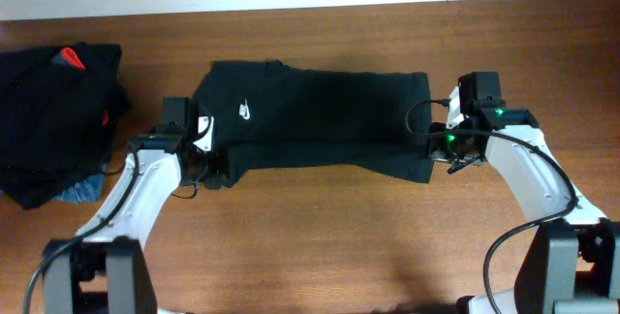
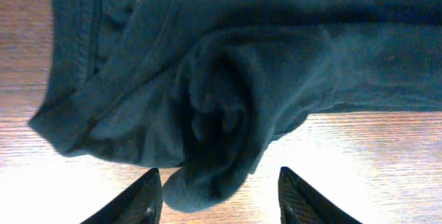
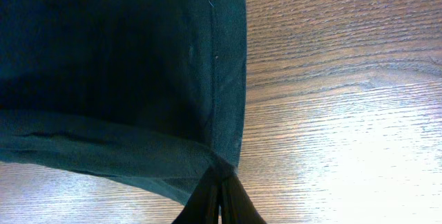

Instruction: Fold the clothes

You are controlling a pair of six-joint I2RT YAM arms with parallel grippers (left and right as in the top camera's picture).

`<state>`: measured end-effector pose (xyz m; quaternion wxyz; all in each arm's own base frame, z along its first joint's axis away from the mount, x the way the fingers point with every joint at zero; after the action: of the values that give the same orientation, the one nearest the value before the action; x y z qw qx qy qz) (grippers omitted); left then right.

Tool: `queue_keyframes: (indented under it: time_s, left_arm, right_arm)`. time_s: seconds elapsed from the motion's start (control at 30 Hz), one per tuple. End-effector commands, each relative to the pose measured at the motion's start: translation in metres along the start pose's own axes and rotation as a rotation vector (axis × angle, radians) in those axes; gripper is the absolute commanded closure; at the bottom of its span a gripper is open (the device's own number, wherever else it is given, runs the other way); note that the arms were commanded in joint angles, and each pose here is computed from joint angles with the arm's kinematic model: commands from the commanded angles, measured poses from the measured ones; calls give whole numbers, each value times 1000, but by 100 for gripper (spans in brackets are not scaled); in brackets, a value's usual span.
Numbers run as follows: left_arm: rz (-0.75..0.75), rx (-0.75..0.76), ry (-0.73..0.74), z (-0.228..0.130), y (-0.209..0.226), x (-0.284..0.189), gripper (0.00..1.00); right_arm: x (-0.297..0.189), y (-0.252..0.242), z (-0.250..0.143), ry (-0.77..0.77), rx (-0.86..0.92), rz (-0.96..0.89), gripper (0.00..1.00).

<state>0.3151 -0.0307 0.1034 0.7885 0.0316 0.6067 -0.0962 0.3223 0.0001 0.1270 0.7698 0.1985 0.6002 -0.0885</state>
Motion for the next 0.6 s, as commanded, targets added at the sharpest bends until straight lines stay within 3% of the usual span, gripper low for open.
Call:
queue_keyframes:
  time_s: [0.0,0.03,0.07,0.17,0.2,0.43,0.57]
  left_arm:
    - [-18,-5,62,-4,0,20,46]
    - [-23,-6,73,-5,0,23,47]
    - [-33,-7,80,-6,-1,26,54]
    - [-92,-9,73,-5,-7,26,95]
    - [-100,-9,70,-5,-8,26,100]
    - [-100,-6,46,0,-9,19,100]
    - [-85,50,-80,28,-9,-10,100]
  right_arm:
    - [-5,0,6,-28,2,-10,96]
    - [-5,0,6,-28,2,-10,96]
    - [-5,0,6,-27,2,-10,96]
    - [-5,0,5,-23,2,-12,96]
    - [-5,0,5,-23,2,-12,96]
    - [-5,-1,4,-18,3,-14,96]
    - [-5,-1,4,-18,3,-14,96]
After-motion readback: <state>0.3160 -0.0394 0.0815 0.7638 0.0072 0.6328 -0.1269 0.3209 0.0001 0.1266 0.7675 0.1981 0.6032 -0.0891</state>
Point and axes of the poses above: each gripper's point midway between its finger pads, its own x axis out along the fingers, its own y axis along the line the jaws close on, z = x × y, the point moved 6 cm from there along -x, back along the fingers, and after that the axes turned 12 degrees about x, right-handed, at the moved point
